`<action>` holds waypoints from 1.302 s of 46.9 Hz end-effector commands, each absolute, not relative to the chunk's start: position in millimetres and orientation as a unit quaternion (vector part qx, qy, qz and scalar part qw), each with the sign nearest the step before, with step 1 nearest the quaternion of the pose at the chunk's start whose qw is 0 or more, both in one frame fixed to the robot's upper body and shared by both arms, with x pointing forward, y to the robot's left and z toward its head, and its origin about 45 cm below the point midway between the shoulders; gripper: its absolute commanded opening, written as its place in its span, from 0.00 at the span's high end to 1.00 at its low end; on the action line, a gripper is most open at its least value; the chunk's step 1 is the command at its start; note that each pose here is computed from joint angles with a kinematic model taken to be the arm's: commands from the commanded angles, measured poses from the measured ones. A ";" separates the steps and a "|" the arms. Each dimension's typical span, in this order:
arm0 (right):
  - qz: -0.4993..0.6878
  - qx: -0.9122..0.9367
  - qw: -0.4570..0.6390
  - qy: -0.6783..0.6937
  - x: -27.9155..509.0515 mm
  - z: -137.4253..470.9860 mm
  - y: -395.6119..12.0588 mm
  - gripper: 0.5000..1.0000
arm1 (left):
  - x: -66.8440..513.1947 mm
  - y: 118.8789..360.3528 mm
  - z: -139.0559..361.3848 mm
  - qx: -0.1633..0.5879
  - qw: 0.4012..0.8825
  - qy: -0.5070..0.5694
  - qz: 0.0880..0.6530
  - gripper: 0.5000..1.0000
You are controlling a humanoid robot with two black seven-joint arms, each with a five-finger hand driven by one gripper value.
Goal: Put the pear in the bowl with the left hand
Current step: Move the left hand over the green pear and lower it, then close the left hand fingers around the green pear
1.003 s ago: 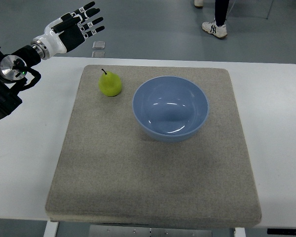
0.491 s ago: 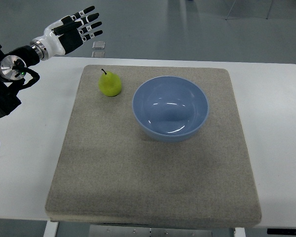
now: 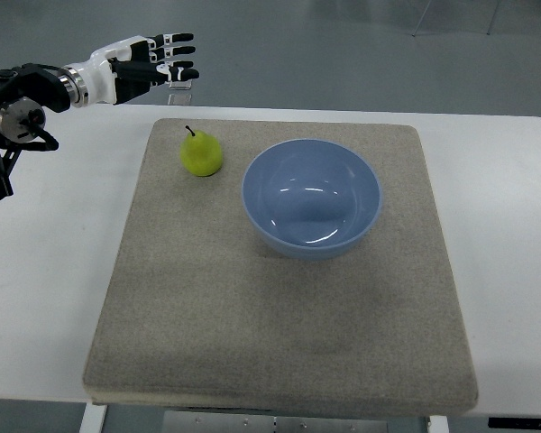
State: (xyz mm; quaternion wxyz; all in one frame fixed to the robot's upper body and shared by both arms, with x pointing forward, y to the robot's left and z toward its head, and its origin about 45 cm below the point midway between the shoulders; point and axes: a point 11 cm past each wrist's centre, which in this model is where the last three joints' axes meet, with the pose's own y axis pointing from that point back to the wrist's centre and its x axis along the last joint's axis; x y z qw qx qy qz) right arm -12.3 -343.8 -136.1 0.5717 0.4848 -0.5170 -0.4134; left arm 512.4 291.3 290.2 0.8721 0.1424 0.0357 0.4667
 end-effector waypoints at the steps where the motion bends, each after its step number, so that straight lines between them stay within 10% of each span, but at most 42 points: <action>1: -0.413 0.485 0.572 -0.517 -12.2 -136.1 -343.8 0.15 | 509.5 278.1 290.5 0.188 0.881 -0.014 0.433 0.01; 27: -0.413 0.485 0.572 -0.517 -12.2 -136.1 -343.8 0.15 | 499.6 250.7 267.8 0.450 0.803 -0.257 0.293 0.02; 56: -0.413 0.485 0.572 -0.517 -12.2 -136.1 -343.8 0.15 | 498.2 234.6 236.0 0.513 0.736 -0.358 0.259 0.02; 61: -0.413 0.485 0.572 -0.517 -12.2 -136.1 -343.8 0.15 | 498.5 234.4 236.8 0.513 0.735 -0.359 0.259 0.19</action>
